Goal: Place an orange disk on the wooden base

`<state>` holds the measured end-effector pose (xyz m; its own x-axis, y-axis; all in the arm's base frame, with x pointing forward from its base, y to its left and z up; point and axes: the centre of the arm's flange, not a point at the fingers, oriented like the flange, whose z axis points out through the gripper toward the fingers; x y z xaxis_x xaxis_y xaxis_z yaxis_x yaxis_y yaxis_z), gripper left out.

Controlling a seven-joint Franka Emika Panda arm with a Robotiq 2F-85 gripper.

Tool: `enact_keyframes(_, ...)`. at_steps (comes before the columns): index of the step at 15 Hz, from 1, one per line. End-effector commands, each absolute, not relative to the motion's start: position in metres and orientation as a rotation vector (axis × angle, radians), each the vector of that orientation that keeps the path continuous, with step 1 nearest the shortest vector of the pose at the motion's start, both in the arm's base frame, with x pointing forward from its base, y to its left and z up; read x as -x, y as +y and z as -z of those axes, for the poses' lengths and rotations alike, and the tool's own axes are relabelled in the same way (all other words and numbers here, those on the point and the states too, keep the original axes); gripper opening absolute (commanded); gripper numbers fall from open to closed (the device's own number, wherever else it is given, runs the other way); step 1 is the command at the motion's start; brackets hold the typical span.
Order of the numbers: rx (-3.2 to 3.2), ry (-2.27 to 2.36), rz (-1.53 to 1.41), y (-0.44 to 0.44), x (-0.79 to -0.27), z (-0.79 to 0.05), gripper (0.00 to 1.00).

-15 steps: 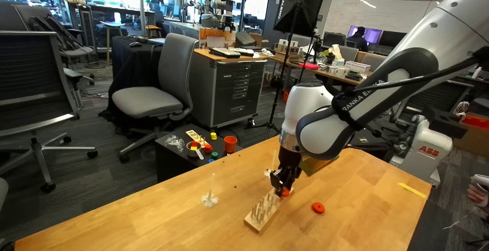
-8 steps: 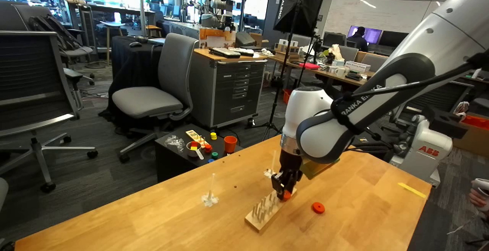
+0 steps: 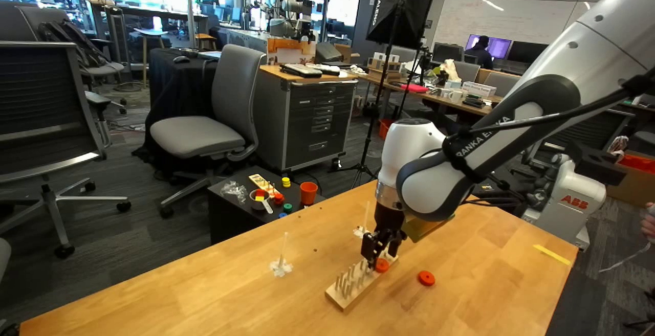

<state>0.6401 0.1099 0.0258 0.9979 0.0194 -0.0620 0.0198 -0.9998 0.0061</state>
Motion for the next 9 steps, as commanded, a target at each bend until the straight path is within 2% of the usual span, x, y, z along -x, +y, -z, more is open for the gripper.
enact_keyframes(1,-3.128,0.094,0.028,0.13,-0.648,-0.08,1.0)
enact_keyframes(9,-3.101,0.251,-0.169,0.172,-0.667,-0.23,1.0)
